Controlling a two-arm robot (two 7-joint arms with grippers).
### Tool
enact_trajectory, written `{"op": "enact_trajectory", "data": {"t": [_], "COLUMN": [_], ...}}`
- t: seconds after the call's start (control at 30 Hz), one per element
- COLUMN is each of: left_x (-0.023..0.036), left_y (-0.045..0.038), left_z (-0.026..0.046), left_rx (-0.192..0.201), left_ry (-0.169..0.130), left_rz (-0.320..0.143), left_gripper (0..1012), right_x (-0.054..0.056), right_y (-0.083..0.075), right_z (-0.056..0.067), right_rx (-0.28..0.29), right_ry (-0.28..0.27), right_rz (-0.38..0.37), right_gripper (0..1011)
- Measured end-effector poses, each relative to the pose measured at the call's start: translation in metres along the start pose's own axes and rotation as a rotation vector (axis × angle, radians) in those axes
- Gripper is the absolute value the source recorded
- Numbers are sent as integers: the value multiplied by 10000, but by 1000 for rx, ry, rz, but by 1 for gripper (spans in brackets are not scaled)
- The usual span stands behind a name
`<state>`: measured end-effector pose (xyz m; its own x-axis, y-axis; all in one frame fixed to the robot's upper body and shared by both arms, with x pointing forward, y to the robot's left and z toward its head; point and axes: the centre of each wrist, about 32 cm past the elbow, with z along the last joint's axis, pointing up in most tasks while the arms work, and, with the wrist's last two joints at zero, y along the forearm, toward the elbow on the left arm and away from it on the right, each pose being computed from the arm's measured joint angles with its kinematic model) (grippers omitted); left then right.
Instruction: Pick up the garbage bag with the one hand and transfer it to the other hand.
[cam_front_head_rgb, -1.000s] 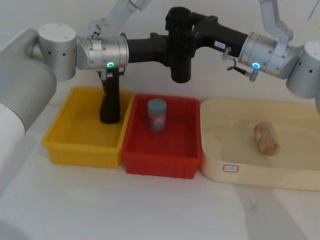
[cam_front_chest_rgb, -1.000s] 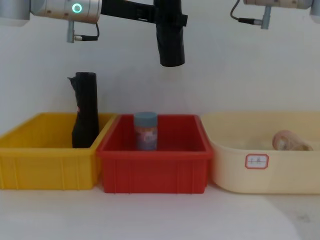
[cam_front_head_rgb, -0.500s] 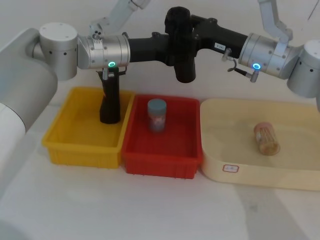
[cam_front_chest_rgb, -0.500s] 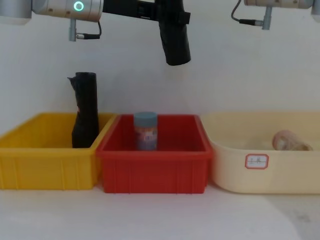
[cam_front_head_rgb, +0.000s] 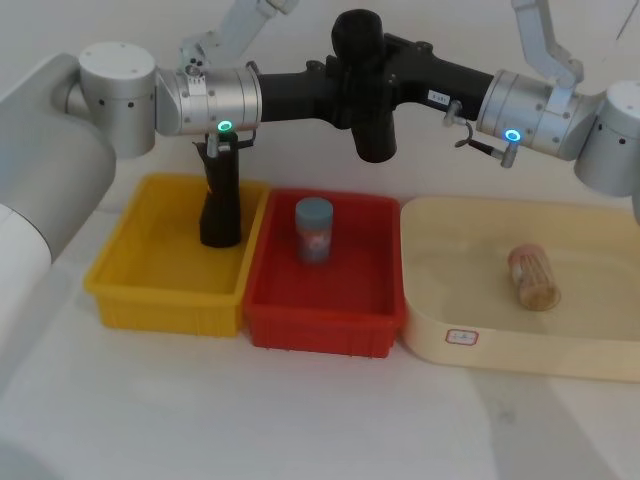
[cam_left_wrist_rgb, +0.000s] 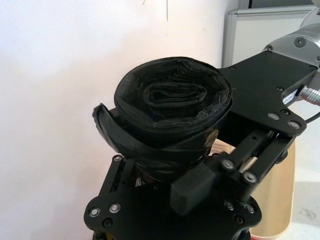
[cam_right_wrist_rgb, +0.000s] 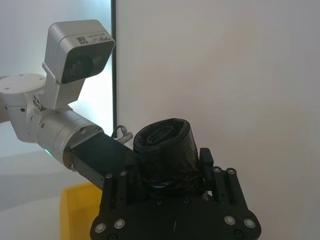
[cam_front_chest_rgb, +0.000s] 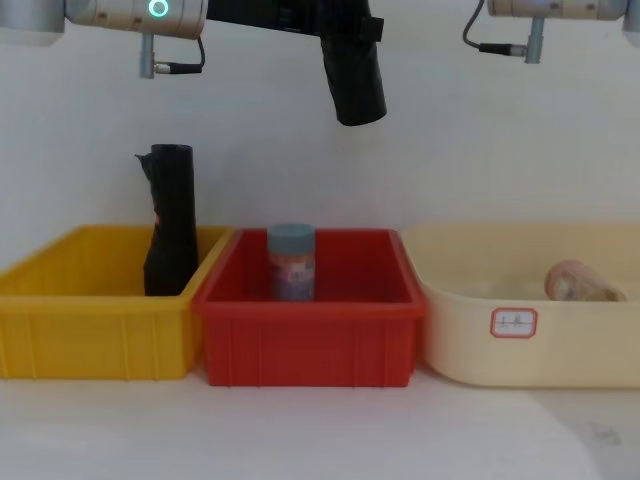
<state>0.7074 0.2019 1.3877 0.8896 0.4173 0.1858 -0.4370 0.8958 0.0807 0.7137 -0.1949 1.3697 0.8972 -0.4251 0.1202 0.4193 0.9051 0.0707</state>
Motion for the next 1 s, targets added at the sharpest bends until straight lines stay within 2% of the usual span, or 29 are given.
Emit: {"op": "enact_trajectory", "data": {"t": [0.1, 0.13, 0.17, 0.23, 0.4, 0.77, 1.0], "left_x": [0, 0, 0, 0, -1, -1, -1], "left_y": [0, 0, 0, 0, -1, -1, -1], "left_z": [0, -1, 0, -1, -1, -3, -3], "left_rx": [0, 0, 0, 0, 1, 2, 2], "left_ry": [0, 0, 0, 0, 1, 2, 2], "left_rz": [0, -1, -1, -1, -2, -2, -2], "left_gripper": [469, 469, 469, 469, 469, 469, 469], "right_x": [0, 0, 0, 0, 1, 3, 3], "right_y": [0, 0, 0, 0, 0, 1, 1], "right_z": [0, 0, 0, 1, 4, 10, 10], "right_rx": [0, 0, 0, 0, 1, 2, 2], "right_ry": [0, 0, 0, 0, 0, -1, -1], "right_rz": [0, 0, 0, 1, 1, 1, 1], "right_gripper": [783, 835, 835, 918, 1002, 988, 820]}}
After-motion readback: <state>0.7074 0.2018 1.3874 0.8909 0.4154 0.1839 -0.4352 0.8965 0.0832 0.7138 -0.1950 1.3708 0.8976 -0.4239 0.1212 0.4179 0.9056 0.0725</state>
